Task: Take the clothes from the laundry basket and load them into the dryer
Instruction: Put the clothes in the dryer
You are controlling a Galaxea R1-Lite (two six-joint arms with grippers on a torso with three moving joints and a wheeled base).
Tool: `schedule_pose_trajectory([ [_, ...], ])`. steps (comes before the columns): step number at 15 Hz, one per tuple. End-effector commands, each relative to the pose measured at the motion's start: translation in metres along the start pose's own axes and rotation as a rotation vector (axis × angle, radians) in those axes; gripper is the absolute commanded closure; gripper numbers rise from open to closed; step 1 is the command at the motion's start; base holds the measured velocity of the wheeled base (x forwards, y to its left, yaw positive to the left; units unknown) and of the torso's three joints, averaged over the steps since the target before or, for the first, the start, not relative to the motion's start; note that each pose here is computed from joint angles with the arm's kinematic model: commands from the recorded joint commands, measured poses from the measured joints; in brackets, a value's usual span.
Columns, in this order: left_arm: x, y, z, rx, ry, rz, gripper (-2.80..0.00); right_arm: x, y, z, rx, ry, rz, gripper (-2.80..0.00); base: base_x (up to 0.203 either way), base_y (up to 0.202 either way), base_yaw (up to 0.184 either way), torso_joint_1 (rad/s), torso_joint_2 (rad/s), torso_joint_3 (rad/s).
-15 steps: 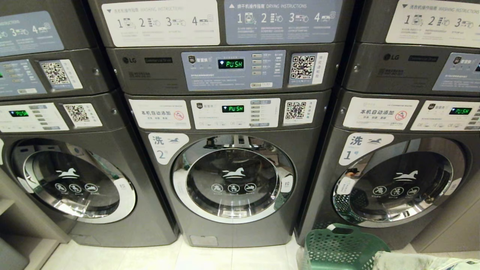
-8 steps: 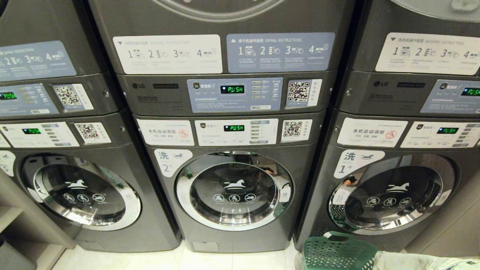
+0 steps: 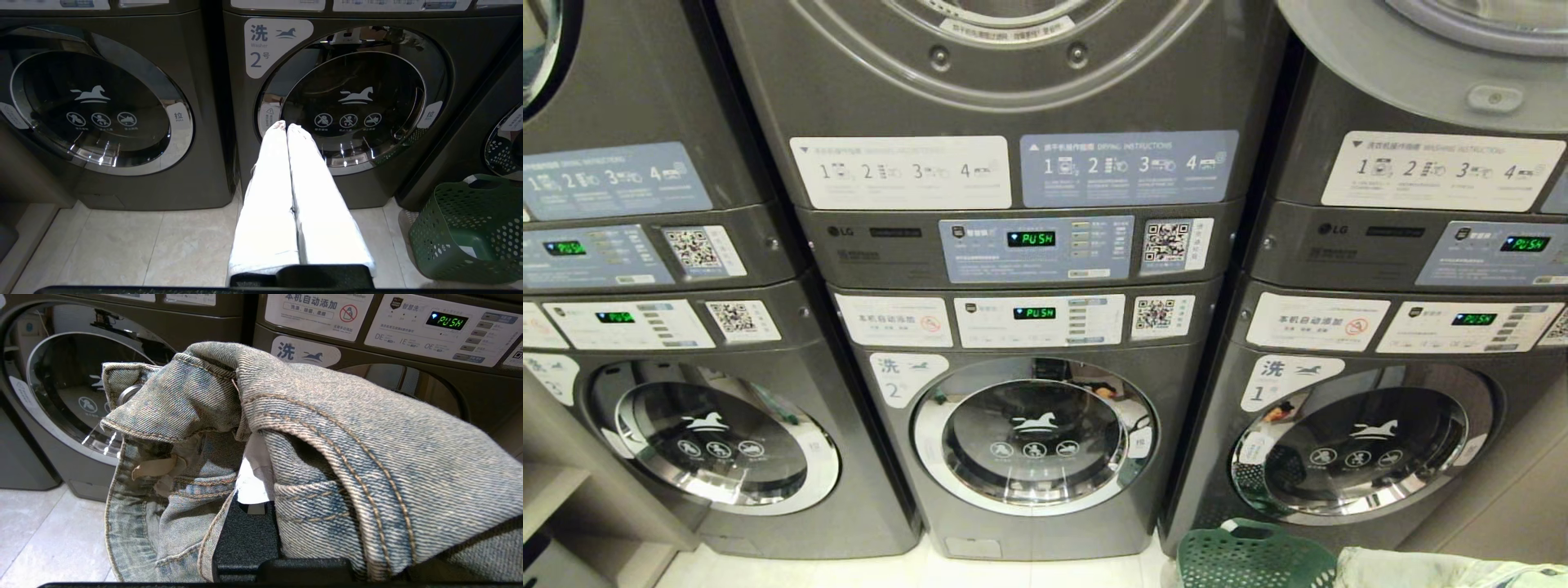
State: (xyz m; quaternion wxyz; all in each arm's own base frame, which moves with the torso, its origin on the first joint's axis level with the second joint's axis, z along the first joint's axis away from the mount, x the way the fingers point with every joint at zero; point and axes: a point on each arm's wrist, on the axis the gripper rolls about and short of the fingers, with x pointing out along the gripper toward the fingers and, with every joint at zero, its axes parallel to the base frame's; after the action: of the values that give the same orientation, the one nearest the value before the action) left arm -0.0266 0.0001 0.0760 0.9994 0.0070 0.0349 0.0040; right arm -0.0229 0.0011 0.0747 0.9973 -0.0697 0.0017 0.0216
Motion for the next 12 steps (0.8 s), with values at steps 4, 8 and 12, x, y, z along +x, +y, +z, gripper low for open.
schedule_pose_trajectory([
  [4, 0.0001, 0.0, 0.0, 0.0, 0.002, 0.001, 0.0, 0.0, 0.0, 0.0002, -0.001, 0.0, 0.002, 0.0, 0.0, 0.0, 0.0, 0.165, -0.35, -0.196],
  [8, 0.0001, 0.0, 0.0, 0.0, 0.002, 0.001, 0.0, 0.0001, 0.0, 0.0, -0.001, 0.001, 0.002, 0.0, 0.0, 0.0, 0.0, 0.146, -0.32, -0.173],
  [12, 0.0, 0.0, 0.0, 0.0, 0.002, 0.001, 0.0, 0.0001, 0.0, 0.0, 0.0, 0.001, 0.001, 0.0, 0.0, 0.0, 0.0, 0.158, -0.32, -0.171],
])
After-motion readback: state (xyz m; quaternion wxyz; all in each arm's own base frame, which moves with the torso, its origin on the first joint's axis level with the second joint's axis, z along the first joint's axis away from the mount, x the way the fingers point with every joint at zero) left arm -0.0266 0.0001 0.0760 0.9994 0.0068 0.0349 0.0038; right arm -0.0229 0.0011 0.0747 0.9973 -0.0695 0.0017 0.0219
